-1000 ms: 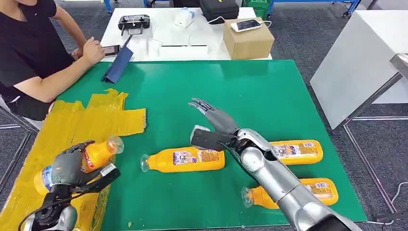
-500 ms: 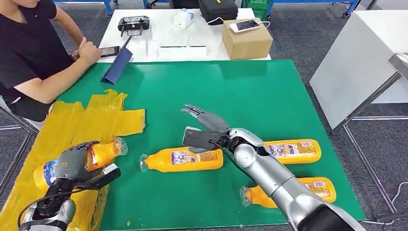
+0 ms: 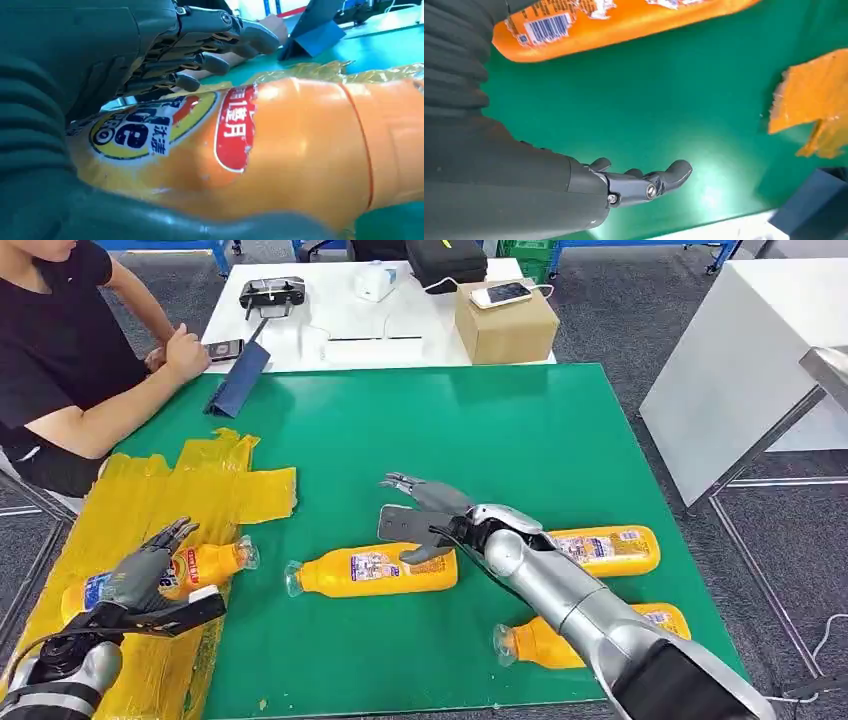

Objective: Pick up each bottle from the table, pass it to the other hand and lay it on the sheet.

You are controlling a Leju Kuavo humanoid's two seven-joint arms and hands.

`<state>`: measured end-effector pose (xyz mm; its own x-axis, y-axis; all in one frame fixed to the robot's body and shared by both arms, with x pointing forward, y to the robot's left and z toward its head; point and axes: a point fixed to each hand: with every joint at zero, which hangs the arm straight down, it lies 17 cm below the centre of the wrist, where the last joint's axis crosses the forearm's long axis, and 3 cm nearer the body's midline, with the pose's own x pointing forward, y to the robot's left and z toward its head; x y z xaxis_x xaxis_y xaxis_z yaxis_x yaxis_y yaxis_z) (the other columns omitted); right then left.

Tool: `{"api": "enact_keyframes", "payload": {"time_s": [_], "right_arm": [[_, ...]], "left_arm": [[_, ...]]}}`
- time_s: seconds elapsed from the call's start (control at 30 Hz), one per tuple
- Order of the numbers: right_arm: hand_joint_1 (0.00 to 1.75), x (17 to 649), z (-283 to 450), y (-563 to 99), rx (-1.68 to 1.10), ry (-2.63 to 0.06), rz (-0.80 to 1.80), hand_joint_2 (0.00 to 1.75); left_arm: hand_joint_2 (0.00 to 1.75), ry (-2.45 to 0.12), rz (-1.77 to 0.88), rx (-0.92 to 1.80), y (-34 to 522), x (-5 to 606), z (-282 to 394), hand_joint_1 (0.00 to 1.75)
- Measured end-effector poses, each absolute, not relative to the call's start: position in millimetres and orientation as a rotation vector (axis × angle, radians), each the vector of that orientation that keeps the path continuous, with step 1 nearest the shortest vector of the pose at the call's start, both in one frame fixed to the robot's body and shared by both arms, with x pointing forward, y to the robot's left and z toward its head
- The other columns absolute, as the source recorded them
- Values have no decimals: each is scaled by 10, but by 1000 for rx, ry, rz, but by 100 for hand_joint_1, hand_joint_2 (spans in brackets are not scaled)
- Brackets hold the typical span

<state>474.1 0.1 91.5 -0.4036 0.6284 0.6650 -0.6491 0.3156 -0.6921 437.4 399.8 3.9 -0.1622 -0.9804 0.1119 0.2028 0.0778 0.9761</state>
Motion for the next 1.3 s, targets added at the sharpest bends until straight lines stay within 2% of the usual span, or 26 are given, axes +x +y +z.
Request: {"api": "enact_keyframes", "payload": {"time_s": [0.33, 0.5, 0.8, 1.0, 1.03, 1.07, 1.3], "right_arm": [[0, 4653, 629, -49, 9, -1341, 1439, 175], [0, 4552, 492, 39, 4, -1322, 1471, 175], [0, 4346, 281, 223, 17, -1281, 1519, 175], [0, 4289, 179, 310, -27, -1257, 1566, 175], [51, 4287, 155, 311, -41, -1250, 1574, 175], [175, 4281, 94, 312, -85, -1231, 1603, 175], [175, 4271, -290, 76, -345, -1068, 1777, 175]], "left_arm": [[0, -1435, -1197, 789, 3872, 4164, 344, 0], [0, -1617, -1021, 719, 3672, 4155, 694, 0], [0, -1788, -842, 822, 3466, 4267, 1268, 0], [0, -1919, -686, 744, 3312, 4275, 1583, 0], [0, -1936, -661, 726, 3288, 4274, 1628, 0], [0, -1973, -608, 682, 3225, 4266, 1725, 0], [0, -2116, -371, 394, 2899, 4224, 2169, 0]]}}
